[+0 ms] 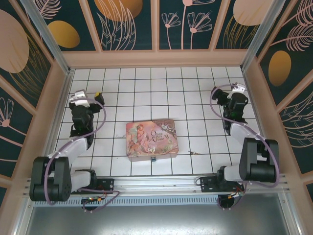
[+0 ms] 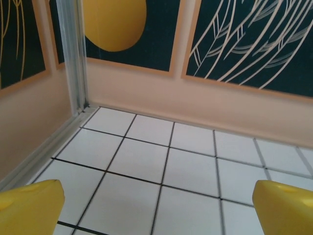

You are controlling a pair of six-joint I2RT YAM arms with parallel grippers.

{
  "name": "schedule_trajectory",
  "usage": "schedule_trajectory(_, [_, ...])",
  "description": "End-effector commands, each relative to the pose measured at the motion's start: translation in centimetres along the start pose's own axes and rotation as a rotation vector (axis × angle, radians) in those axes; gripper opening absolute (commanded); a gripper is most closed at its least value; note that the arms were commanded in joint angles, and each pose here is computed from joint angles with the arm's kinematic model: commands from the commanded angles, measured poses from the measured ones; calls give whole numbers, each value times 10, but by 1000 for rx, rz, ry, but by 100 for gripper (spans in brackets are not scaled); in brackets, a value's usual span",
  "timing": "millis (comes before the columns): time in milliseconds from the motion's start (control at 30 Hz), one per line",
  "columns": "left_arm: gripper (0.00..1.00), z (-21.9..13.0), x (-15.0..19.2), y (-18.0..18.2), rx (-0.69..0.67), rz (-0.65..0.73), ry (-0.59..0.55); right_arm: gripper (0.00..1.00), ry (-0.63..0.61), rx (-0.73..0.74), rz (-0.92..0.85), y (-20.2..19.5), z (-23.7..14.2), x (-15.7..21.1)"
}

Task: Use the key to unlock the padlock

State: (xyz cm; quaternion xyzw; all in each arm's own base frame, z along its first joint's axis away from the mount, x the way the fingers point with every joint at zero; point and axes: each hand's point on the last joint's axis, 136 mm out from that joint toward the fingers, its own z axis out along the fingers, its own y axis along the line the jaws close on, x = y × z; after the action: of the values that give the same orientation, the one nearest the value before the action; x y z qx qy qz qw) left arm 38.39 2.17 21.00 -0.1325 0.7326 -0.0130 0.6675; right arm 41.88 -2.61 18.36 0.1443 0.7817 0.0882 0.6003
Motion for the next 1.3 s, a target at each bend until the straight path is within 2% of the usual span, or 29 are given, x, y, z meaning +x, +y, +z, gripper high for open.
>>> schedule_trajectory(0, [99,-12,17,1,-18,-185,164,99,139,-78,112,17,-13,17])
schedule_trajectory(100, [97,-29,24,6,-63,-300,237,99,233,-158,156,46,-31,31])
schedule_trajectory(233, [96,-46,39,-9,-2,-355,362,95,359,-234,142,88,-62,61])
schedule_trajectory(367, [92,-67,64,-39,113,-424,515,90,488,-320,200,125,-91,94])
schedule_trajectory(533, [92,-95,88,-71,199,-413,632,80,623,-392,225,157,-117,127])
schedule_trajectory(667, [86,-113,110,-86,256,-440,734,72,685,-431,206,179,-136,146])
schedule_trajectory(867, [81,-139,138,-109,316,-416,853,70,735,-419,161,196,-158,171])
schedule_trajectory(1133, [80,-160,162,-123,361,-385,919,70,781,-340,145,183,-175,207])
schedule_trajectory(1267, [80,-163,173,-129,392,-397,944,63,809,-358,161,188,-178,220])
